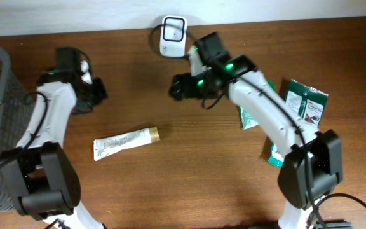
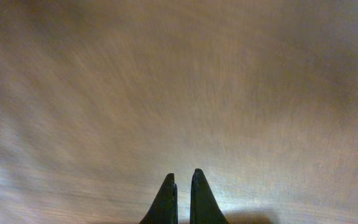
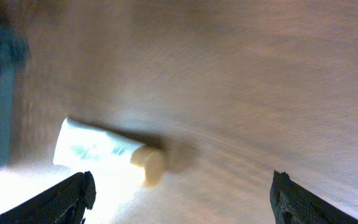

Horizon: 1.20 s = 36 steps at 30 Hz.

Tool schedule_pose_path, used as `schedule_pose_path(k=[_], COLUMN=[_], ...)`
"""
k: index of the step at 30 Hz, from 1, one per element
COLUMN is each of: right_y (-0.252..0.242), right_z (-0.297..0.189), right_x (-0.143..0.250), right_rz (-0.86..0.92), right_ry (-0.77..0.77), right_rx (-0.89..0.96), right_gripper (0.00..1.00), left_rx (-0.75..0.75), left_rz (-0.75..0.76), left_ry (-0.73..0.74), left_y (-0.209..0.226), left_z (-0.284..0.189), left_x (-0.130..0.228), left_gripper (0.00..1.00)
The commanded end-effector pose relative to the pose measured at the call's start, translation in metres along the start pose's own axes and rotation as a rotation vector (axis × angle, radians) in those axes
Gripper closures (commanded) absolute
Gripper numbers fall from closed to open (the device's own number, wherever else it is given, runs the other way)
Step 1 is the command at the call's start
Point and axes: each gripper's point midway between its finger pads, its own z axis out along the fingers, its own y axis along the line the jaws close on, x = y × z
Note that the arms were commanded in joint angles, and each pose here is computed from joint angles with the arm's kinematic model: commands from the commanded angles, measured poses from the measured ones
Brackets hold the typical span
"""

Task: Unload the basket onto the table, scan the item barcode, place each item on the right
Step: 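Reach the right gripper down to the white tube to grasp it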

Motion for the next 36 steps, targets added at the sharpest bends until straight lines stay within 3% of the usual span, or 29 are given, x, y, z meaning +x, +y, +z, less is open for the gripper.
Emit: schedule_pose_path(k=[1, 2, 4, 5, 6, 8, 16, 23, 28, 33, 36], right_y=[0.046, 0.055, 0.07, 0.076, 0.079, 0.086, 0.097, 0.046, 0.04, 0.048, 0.062], right_z=[0.016, 0.021, 0.032, 0.041, 0.05, 0.069, 0.124, 0.145, 0.156, 0.166, 0.143], right_x=[0.032, 0.043, 0.062, 0.077, 0.087, 0.105, 0.147, 0.098, 0.016, 0.021, 0.016], right_rz=[-0.051, -0.071, -0.1, -0.095, -0.075, -0.05, -0.002, 0.039, 0.041, -0.02, -0.022], right_ry=[0.086, 0.113, 0.164, 0.204, 0.235, 0.283, 0.403, 0.233, -0.043, -0.009, 0.002], right_rx=[-0.051, -0.054, -0.055, -0.043, -0.034, -0.022, -0.037, 0.102, 0.012, -0.065, -0.127], right_gripper=[0.24, 0.33, 0.66, 0.88, 0.95, 0.96, 0.96, 0.95, 0.95, 0.95, 0.85], left_rx=[-0.012, -0.016, -0.022, -0.036, -0.076, -0.18, -0.19, -0.172, -0.172, -0.122, -0.136], left_rz=[0.124, 0.143, 0.169, 0.176, 0.173, 0.162, 0.142, 0.08, -0.1, -0.097, -0.1], left_ry=[-0.103, -0.115, -0.126, -0.129, -0.132, -0.146, -0.165, -0.146, -0.063, 0.037, 0.038], left_y=[0.021, 0.026, 0.03, 0.033, 0.04, 0.06, 0.069, 0.067, 0.067, 0.052, 0.056], left_z=[-0.016, -0.017, -0.018, -0.018, -0.019, -0.021, -0.024, -0.022, -0.018, 0.001, 0.005], left_x=[-0.036, -0.04, -0.043, -0.044, -0.045, -0.049, -0.055, -0.049, -0.024, 0.009, 0.011], left_gripper=[1.0, 1.0, 0.98, 0.96, 0.97, 1.0, 1.0, 1.0, 1.0, 1.0, 1.0])
